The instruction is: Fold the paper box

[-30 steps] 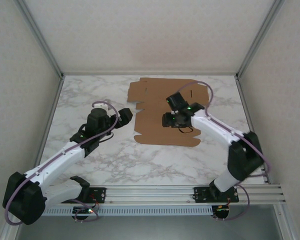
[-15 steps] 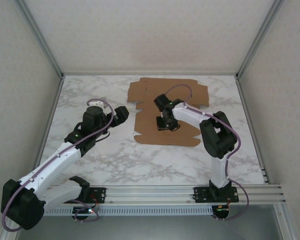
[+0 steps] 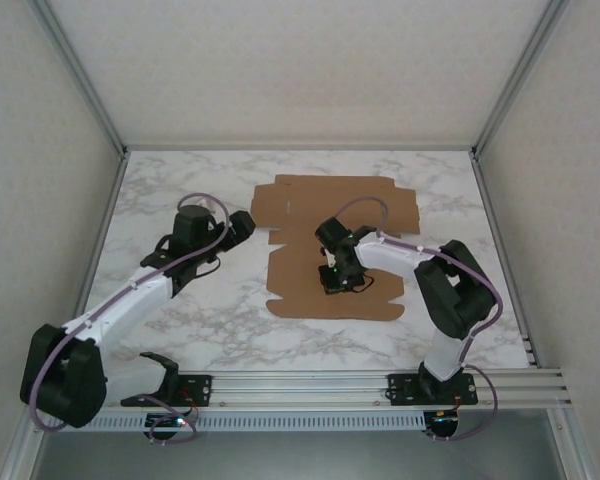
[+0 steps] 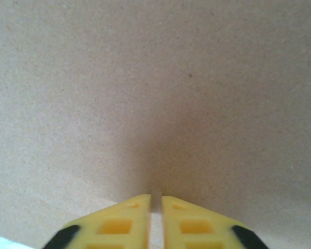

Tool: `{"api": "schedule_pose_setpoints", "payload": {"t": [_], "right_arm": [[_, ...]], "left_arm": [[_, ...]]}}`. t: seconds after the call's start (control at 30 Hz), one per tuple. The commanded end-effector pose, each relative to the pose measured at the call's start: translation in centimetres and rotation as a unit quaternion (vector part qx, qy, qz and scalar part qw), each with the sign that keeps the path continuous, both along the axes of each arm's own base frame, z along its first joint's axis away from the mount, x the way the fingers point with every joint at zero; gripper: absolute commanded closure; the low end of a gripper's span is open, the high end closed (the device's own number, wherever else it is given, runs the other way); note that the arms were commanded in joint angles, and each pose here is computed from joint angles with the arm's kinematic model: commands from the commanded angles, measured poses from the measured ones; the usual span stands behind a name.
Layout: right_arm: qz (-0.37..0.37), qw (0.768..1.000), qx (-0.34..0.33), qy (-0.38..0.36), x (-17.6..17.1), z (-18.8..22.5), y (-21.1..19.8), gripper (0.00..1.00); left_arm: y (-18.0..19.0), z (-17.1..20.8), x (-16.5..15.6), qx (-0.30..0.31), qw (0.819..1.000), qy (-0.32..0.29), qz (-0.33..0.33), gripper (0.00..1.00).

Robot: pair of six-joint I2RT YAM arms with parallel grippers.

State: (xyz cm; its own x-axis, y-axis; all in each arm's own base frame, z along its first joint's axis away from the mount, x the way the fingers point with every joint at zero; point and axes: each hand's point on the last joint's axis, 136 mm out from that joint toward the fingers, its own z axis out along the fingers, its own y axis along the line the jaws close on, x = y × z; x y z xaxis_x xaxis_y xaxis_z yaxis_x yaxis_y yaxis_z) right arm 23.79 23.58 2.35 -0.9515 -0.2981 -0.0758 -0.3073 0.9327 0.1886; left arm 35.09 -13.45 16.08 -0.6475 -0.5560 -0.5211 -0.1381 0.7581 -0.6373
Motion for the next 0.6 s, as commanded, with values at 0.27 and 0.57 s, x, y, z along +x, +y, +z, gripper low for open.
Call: {"api": "schedule_pose_setpoints", "payload": {"t": [0.27, 0.57], "right_arm": [[-0.113, 0.978, 0.141, -0.106, 6.4, 9.9, -2.0, 0.76], [-0.367, 0.879, 0.263, -0.157, 12.5, 11.4, -12.4, 0.44]], "left_arm": [[-10.0, 0.5, 7.7, -0.019, 0.993, 0.011, -0.119, 0.22], [-14.3, -4.0, 13.9, -0.019, 0.988, 0.045, -0.15, 0.57]]}}
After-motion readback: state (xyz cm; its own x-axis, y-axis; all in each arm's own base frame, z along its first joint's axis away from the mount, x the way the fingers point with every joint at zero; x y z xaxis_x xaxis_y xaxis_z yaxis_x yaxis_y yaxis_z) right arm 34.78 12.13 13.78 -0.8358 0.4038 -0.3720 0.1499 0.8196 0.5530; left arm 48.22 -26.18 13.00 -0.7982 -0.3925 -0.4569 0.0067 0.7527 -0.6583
